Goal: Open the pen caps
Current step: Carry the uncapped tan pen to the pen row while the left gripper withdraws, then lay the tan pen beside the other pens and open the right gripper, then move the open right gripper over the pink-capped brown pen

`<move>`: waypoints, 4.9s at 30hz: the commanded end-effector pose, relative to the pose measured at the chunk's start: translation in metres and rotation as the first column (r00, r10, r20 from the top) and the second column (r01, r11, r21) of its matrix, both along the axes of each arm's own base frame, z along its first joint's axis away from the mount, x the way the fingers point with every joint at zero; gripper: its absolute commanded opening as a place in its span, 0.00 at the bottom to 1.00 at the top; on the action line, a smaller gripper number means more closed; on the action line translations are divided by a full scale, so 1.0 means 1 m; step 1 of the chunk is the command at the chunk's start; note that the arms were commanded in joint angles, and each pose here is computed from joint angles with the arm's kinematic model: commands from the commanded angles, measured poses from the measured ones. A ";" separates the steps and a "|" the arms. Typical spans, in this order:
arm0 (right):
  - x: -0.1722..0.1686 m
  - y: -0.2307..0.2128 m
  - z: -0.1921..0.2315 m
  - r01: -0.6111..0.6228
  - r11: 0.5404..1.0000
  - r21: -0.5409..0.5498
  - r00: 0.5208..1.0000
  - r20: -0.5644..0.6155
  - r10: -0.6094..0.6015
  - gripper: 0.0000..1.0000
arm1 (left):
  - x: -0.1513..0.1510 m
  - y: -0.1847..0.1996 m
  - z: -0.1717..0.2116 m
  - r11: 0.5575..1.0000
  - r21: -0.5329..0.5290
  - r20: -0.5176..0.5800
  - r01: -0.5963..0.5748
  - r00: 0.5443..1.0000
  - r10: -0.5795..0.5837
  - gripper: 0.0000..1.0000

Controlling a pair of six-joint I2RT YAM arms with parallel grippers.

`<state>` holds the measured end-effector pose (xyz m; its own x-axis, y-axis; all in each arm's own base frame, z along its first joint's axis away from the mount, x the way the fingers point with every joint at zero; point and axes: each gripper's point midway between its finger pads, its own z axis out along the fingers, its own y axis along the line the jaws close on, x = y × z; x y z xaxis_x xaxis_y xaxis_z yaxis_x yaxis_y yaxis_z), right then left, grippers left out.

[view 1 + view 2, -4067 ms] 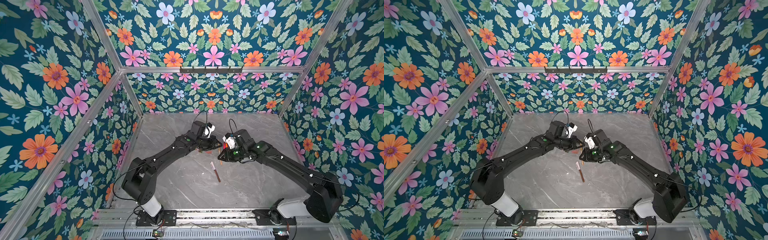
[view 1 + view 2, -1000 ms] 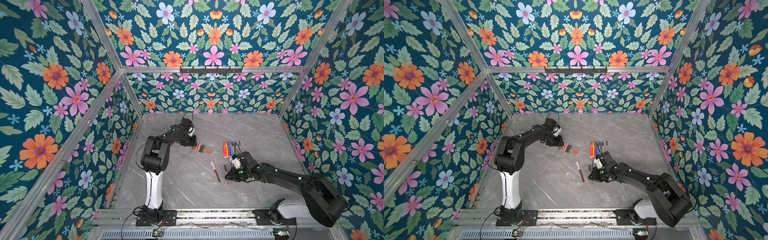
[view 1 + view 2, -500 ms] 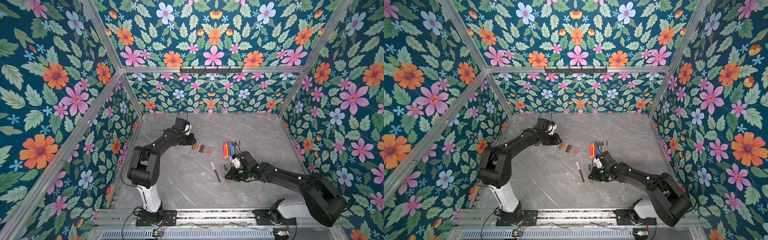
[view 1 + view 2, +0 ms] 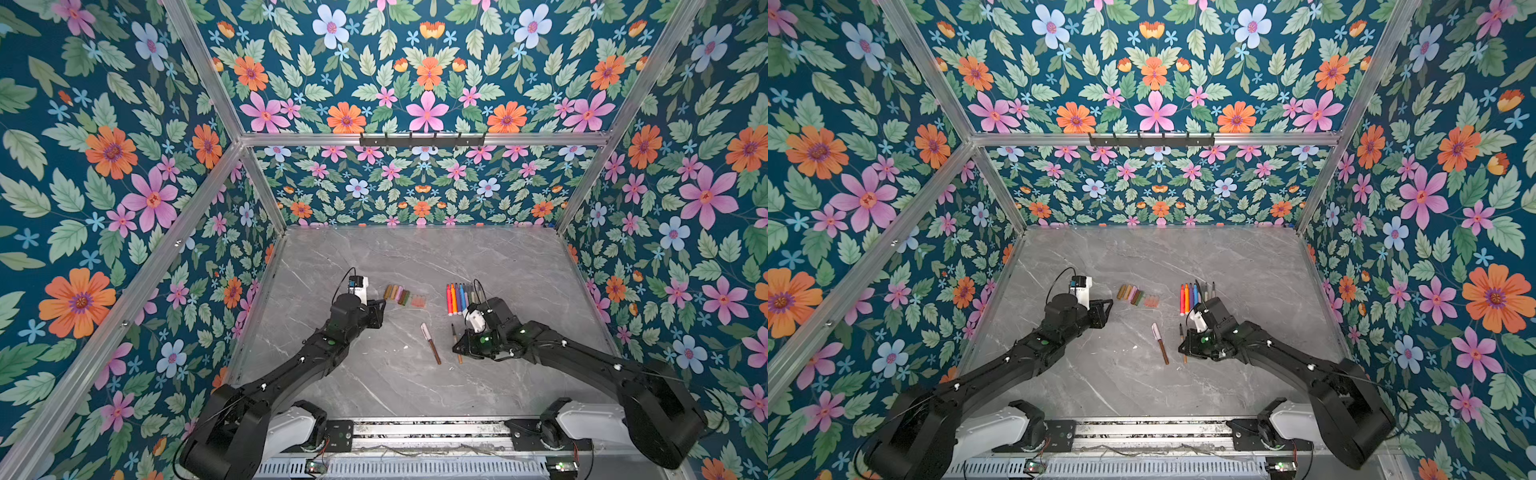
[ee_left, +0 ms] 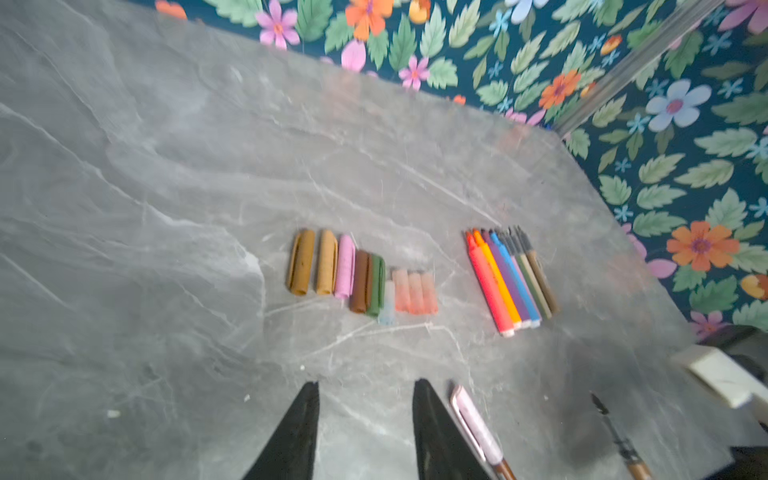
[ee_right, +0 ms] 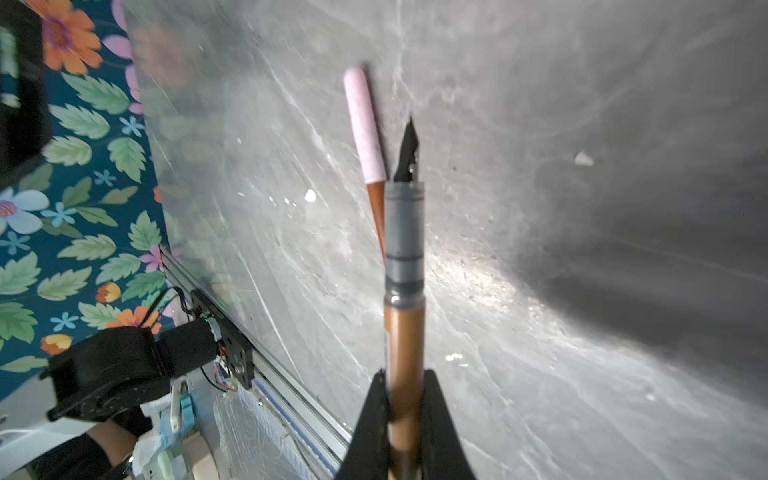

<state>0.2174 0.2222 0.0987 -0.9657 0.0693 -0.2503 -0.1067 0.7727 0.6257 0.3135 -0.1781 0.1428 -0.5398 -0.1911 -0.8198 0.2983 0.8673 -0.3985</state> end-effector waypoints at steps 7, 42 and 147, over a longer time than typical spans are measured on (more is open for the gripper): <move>0.088 -0.113 0.056 0.277 0.960 0.037 0.951 0.133 -0.280 0.00 | -0.010 0.012 -0.001 0.992 -0.103 0.027 -0.067 0.997 0.070 0.39; 0.171 -0.141 -0.075 0.335 0.940 0.066 0.938 -0.120 -0.326 0.04 | -0.043 0.023 -0.036 0.989 -0.138 -0.001 -0.047 0.999 0.047 0.37; -0.034 0.037 -0.061 -0.247 0.824 -0.509 0.963 -0.032 0.269 0.29 | -0.037 0.014 -0.045 0.993 -0.118 -0.048 -0.027 0.999 0.021 0.38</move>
